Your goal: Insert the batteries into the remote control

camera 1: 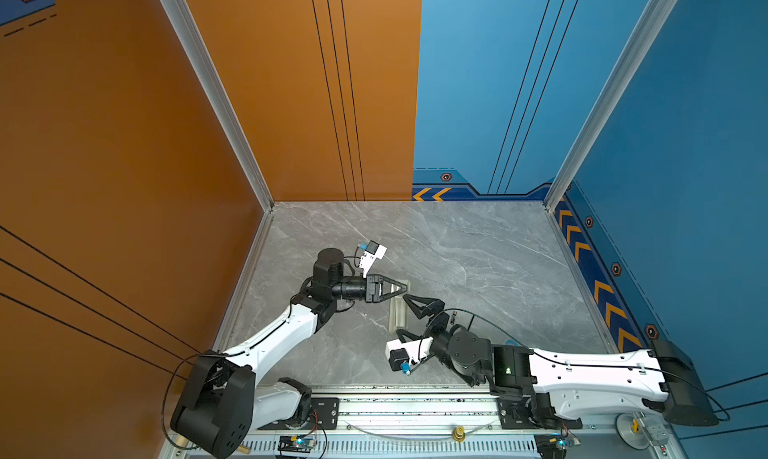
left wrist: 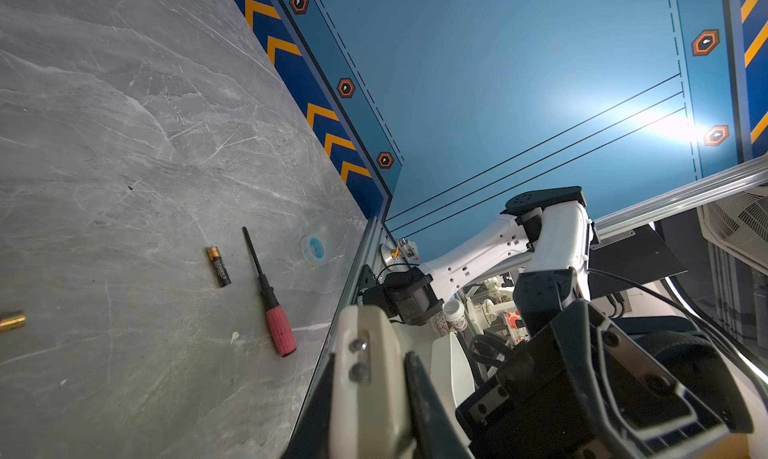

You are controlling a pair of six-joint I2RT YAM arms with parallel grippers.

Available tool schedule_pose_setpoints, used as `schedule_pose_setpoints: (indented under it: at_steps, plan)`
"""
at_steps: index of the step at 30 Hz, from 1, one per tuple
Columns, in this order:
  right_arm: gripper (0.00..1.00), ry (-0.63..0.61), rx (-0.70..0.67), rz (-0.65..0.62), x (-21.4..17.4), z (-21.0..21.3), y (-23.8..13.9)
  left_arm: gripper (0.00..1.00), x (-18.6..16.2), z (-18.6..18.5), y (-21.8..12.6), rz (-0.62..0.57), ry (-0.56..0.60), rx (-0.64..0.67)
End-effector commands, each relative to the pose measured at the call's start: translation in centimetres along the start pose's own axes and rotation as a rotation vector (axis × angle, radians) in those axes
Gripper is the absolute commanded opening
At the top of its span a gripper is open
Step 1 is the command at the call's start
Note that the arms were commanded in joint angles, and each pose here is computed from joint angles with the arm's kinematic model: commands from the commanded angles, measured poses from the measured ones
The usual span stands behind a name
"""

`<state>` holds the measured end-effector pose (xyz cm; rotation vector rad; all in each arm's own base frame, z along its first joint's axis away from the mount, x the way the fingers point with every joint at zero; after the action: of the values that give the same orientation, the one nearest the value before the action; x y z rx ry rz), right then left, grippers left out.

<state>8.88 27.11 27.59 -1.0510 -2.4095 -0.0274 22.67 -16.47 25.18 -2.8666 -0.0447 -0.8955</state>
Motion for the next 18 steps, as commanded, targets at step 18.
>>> schedule_pose_setpoints:
  at_steps: [18]
  plan:
    - [1.0, 0.025, -0.06, 0.006, 0.15, -0.86, -0.42, 0.0, -0.36, -0.15, -0.15, 0.034, -0.006, -0.034]
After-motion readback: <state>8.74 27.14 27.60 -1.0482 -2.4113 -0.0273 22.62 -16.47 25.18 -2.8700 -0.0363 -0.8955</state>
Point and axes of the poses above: each gripper's point midway between its finger pads, its own y axis out along the fingers, its own z axis along the line the jaws close on, x = y × z, the point moved 10 cm from there along -y, back along the fingers, and after that the axes turned 3 degrees about y, right-handed, at the moved point
